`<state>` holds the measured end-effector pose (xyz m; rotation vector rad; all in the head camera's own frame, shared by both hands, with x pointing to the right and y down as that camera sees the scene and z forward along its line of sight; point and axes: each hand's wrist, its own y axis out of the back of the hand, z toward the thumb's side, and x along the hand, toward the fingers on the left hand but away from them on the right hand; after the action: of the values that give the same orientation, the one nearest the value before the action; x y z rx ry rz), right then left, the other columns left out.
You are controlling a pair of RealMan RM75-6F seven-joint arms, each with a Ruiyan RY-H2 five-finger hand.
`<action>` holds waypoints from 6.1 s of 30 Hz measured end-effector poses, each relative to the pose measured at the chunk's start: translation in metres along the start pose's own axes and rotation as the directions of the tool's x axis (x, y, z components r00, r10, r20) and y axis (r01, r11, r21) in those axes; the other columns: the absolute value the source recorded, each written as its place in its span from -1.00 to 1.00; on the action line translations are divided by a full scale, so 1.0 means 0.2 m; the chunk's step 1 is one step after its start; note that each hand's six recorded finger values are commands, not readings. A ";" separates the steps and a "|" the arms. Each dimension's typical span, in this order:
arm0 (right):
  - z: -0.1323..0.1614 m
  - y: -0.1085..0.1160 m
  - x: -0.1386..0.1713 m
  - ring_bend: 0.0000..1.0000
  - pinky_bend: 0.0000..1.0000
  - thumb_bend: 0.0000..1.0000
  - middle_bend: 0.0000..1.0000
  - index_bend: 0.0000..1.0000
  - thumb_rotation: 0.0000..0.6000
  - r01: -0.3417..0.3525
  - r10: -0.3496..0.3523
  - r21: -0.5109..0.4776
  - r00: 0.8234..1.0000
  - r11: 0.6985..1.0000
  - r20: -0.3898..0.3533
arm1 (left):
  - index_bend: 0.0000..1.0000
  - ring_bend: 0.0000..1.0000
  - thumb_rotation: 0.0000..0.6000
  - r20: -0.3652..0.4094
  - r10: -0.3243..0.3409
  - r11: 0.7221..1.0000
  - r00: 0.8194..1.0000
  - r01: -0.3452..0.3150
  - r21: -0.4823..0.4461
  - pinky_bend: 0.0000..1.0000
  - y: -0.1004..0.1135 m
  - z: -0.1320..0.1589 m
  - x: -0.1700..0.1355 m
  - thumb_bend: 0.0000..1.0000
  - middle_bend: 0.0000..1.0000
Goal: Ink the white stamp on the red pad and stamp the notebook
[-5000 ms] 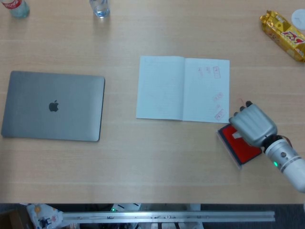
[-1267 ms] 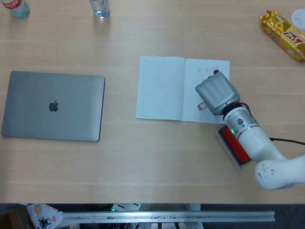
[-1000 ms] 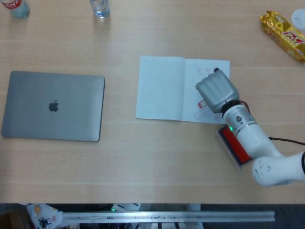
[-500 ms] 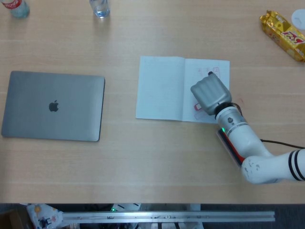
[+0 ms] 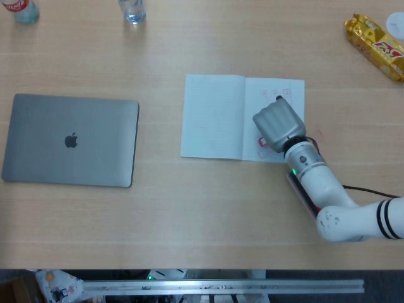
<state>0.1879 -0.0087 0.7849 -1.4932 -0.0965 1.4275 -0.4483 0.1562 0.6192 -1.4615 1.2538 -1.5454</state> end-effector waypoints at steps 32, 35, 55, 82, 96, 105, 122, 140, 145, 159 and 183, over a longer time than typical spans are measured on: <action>-0.07 0.06 0.02 0.00 -0.35 0.02 0.26 0.68 1.00 0.024 -0.023 -0.039 1.000 0.999 0.021 | -1.00 -1.00 1.00 -0.004 -0.002 1.000 1.000 0.002 -0.002 -1.00 0.01 -0.01 0.00 -0.35 -1.00; -0.13 0.10 0.04 0.00 -0.35 0.01 0.26 0.68 1.00 0.036 -0.034 -0.066 0.999 0.997 0.040 | -1.00 -1.00 1.00 0.000 -0.004 1.000 1.000 0.004 -0.001 -1.00 0.00 0.00 0.00 -0.35 -1.00; -0.15 0.07 -0.04 0.00 -0.35 0.02 0.26 0.68 1.00 -0.013 0.021 -0.111 0.997 0.994 0.071 | -1.00 -1.00 1.00 -0.006 -0.020 1.000 1.000 0.020 0.010 -1.00 0.00 0.01 0.00 -0.35 -1.00; -0.09 0.00 -0.14 0.01 -0.35 0.03 0.27 0.69 1.00 -0.037 0.044 -0.076 0.995 0.996 0.094 | -1.00 -1.00 1.00 -0.017 -0.032 0.999 0.999 0.032 0.017 -1.00 -0.01 0.00 0.01 -0.35 -1.00; -0.08 0.00 -0.16 0.02 -0.35 0.04 0.28 0.70 1.00 -0.036 0.042 -0.061 0.994 0.998 0.105 | -1.00 -1.00 1.00 -0.027 -0.032 0.999 0.999 0.033 0.017 -1.00 -0.02 -0.01 0.01 -0.35 -1.00; -0.06 0.00 -0.16 0.02 -0.35 0.04 0.29 0.71 1.00 -0.036 0.041 -0.056 0.994 0.998 0.098 | -1.00 -1.00 1.00 -0.026 -0.032 0.999 0.999 0.033 0.018 -1.00 -0.02 -0.01 0.01 -0.35 -1.00; -0.06 0.00 -0.15 0.03 -0.35 0.04 0.29 0.72 1.00 -0.035 0.041 -0.055 0.994 0.998 0.098 | -1.00 -1.00 1.00 -0.034 -0.033 0.999 0.999 0.033 0.015 -1.00 -0.01 -0.03 0.00 -0.35 -1.00; -0.37 0.09 0.10 0.03 -0.35 0.04 0.29 0.72 1.00 0.012 0.005 -0.164 0.994 0.986 0.106 | -1.00 -1.00 1.00 -0.011 -0.037 0.999 0.999 0.037 0.013 -1.00 -0.01 0.01 0.00 -0.35 -1.00; -0.47 -0.03 0.18 0.03 -0.35 0.03 0.29 0.72 1.00 -0.035 0.055 -0.170 0.992 0.985 0.111 | -1.00 -1.00 1.00 -0.005 -0.041 0.999 0.999 0.041 0.014 -1.00 -0.01 0.03 0.00 -0.35 -1.00; -0.57 -0.29 0.20 -0.02 -0.34 -0.06 0.24 0.71 1.00 -0.115 0.135 -0.150 0.982 0.982 0.131 | -1.00 -1.00 1.00 0.016 -0.067 0.997 0.998 0.067 0.027 -1.00 -0.03 0.07 0.00 -0.35 -1.00; -0.55 -0.36 0.21 -0.18 -0.34 -0.38 0.01 0.29 1.00 -0.120 0.136 -0.139 0.984 0.983 0.113 | -1.00 -1.00 1.00 0.006 -0.079 0.996 0.997 0.079 0.032 -1.00 -0.05 0.07 0.01 -0.35 -1.00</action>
<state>0.3263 -0.0115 0.7802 -1.5411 -0.1749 1.6439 -0.4341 0.1551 0.6279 -1.5116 1.1747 -1.6032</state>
